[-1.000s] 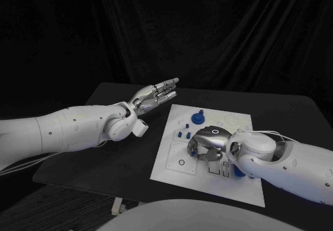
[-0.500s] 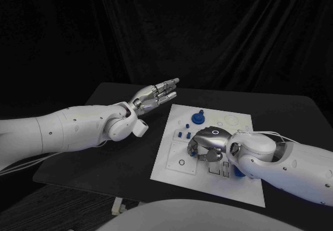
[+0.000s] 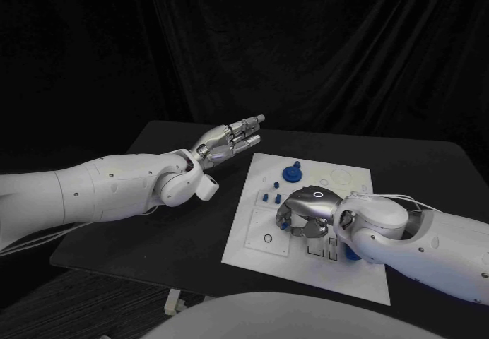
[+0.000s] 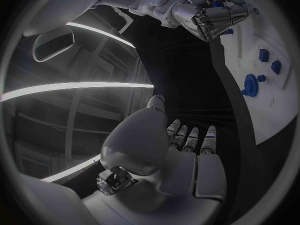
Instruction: Assemble the parts on the task board
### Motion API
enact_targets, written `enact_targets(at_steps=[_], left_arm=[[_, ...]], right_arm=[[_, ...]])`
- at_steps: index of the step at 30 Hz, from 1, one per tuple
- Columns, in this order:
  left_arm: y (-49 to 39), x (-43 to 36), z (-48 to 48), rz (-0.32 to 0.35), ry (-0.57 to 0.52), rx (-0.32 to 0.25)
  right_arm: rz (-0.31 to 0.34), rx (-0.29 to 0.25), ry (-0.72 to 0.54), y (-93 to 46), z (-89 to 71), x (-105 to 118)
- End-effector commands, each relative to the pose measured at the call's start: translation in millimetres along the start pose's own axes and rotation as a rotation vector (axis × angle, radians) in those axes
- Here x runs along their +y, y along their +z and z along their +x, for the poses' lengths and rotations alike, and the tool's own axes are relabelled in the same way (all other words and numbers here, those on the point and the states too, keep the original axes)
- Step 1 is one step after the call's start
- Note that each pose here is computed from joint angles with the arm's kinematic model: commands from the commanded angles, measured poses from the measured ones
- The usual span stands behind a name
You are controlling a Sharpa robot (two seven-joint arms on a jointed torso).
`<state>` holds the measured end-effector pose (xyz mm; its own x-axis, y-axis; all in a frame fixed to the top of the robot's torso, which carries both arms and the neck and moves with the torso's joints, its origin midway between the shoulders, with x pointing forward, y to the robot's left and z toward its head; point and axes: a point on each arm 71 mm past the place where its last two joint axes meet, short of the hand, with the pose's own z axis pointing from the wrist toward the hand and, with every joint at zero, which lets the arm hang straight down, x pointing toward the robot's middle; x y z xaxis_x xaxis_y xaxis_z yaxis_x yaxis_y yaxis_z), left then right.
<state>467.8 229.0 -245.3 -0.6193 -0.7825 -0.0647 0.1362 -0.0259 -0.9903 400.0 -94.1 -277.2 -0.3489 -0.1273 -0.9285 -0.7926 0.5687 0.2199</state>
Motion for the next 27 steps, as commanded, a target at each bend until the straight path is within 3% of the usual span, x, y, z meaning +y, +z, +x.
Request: enact_targets(at_steps=[1,27], left_arm=[[-0.2,-6.5,0.6,0.096,-0.014,0.002],[0.4,-3.6,1.3,0.076,-0.021,0.010]], right_arm=[[0.005,-0.033,0.000,-0.5,-1.5,0.8],[0.016,-0.017,0.001,0.0,1.2,-2.5]])
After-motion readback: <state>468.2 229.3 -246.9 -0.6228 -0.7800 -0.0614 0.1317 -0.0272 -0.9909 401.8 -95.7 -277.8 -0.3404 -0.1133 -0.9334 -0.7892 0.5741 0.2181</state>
